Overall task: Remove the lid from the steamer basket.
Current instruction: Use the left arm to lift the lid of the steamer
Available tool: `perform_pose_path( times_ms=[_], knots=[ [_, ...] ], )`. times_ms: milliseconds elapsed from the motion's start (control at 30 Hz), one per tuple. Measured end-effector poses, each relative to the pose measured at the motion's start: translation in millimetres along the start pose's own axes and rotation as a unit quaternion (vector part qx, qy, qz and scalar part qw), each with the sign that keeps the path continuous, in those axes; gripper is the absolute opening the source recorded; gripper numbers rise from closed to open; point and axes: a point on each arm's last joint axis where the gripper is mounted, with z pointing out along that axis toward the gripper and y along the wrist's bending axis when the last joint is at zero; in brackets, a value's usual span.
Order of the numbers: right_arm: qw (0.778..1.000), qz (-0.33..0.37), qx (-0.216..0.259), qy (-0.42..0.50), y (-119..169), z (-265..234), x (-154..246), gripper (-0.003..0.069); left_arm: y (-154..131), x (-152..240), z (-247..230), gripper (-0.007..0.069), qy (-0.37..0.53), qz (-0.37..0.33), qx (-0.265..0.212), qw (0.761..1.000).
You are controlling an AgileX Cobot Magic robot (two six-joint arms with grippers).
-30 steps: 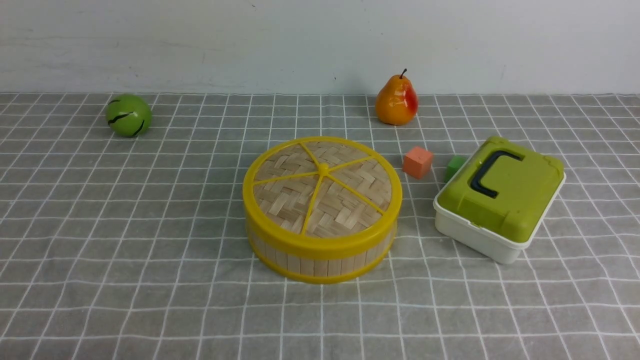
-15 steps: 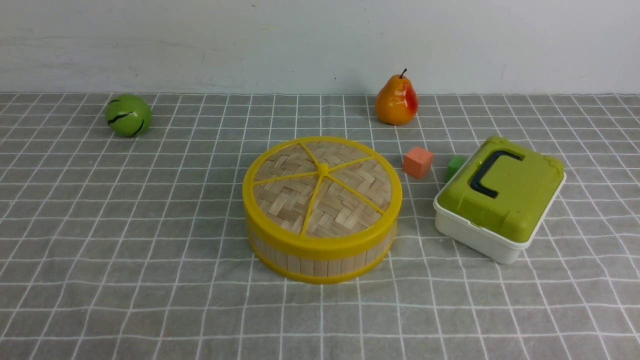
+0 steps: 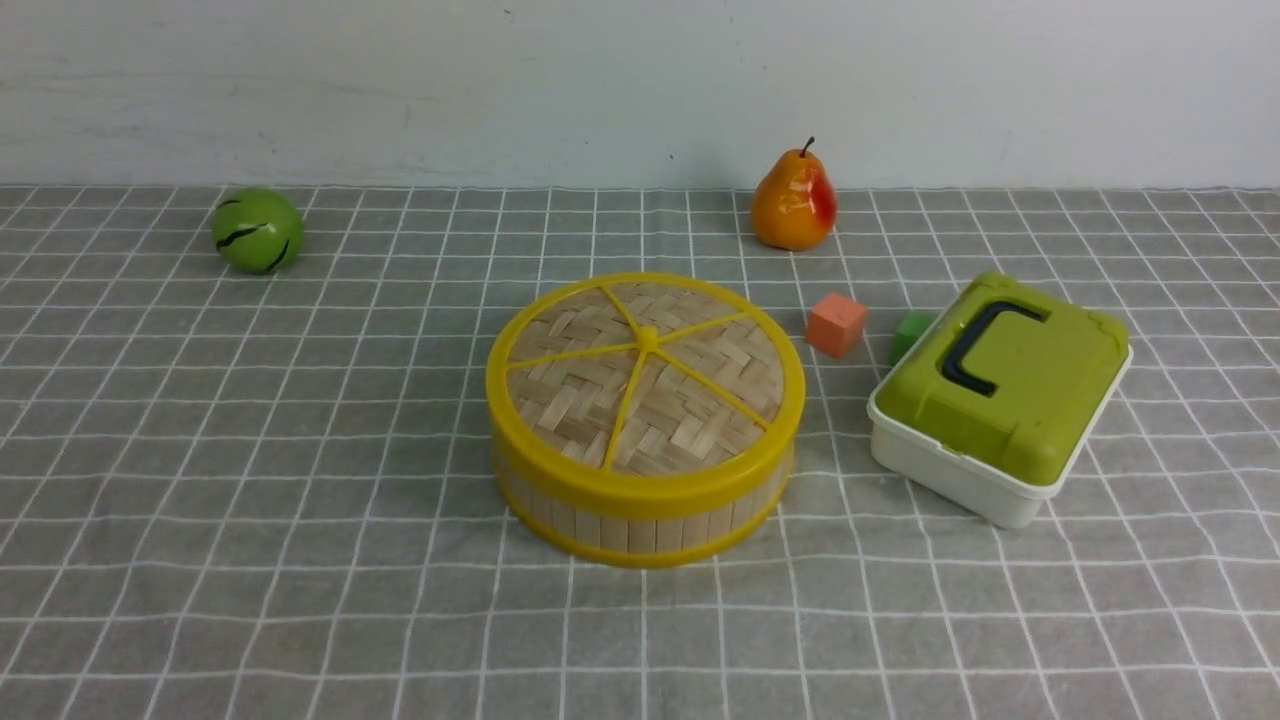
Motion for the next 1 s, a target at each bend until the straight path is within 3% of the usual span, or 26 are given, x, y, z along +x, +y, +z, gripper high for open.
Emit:
perform_pose_path(
  times_ms=[200,300,500,567,700,833,933,1000],
  knots=[
    [1.000,0.000,0.000,0.000,0,0,0,0.0242,-1,32,78,-0.0013,0.192,-0.034,-0.021,0.981],
    [1.000,0.000,0.000,0.000,0,0,0,0.0242,-6,54,113,-0.0013,0.323,-0.049,-0.024,0.945],
    [1.000,0.000,0.000,0.000,0,0,0,0.0242,-43,96,175,-0.0013,0.530,-0.039,0.026,0.847],
    [1.000,0.000,0.000,0.000,0,0,0,0.0242,-53,102,185,-0.0013,0.550,-0.040,0.039,0.833],
    [1.000,0.000,0.000,0.000,0,0,0,0.0242,-94,150,219,-0.0013,0.636,-0.036,0.083,0.767],
    [1.000,0.000,0.000,0.000,0,0,0,0.0242,-126,196,238,-0.0011,0.689,-0.008,0.107,0.717],
    [1.000,0.000,0.000,0.000,0,0,0,0.0242,-143,222,248,0.0014,0.706,0.032,0.112,0.698],
    [1.000,0.000,0.000,0.000,0,0,0,0.0242,-154,234,257,0.0065,0.699,0.056,0.113,0.704]
  ],
)
